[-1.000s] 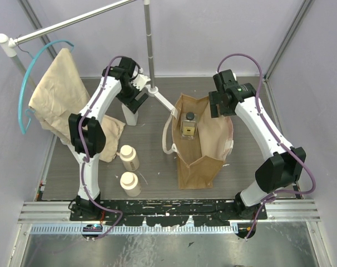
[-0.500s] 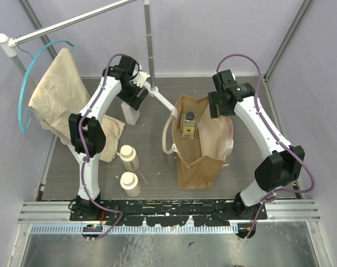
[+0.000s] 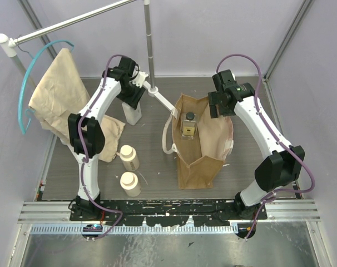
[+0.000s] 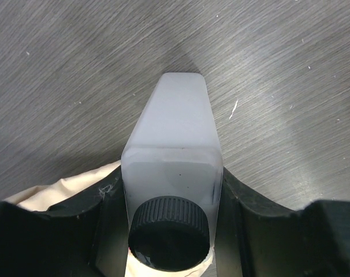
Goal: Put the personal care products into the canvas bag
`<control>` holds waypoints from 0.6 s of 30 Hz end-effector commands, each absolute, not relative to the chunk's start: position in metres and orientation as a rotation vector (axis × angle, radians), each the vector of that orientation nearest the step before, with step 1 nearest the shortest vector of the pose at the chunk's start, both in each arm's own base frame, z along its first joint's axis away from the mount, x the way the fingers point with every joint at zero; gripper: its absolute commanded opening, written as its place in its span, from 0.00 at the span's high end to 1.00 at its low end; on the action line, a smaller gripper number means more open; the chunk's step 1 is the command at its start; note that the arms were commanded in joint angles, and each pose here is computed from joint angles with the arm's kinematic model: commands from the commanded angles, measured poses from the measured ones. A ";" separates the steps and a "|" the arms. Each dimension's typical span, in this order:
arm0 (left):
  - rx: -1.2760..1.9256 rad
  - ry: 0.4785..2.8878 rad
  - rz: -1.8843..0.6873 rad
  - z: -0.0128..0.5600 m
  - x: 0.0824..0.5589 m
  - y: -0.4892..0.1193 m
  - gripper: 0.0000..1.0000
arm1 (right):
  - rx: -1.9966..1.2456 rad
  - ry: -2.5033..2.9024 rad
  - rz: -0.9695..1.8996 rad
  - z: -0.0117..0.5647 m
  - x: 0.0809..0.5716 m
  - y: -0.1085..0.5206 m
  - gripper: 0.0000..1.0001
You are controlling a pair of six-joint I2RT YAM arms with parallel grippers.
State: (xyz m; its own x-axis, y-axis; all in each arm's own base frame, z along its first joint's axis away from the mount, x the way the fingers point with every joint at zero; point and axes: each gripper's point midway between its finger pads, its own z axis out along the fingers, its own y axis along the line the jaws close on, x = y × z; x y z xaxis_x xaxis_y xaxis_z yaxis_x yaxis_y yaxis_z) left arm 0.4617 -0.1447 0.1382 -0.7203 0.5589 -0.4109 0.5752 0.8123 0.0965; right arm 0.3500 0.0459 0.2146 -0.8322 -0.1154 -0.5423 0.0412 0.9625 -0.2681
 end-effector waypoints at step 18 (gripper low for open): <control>0.620 1.652 -0.786 0.447 0.359 -0.256 1.00 | -0.067 2.450 -0.337 0.240 0.357 0.048 0.00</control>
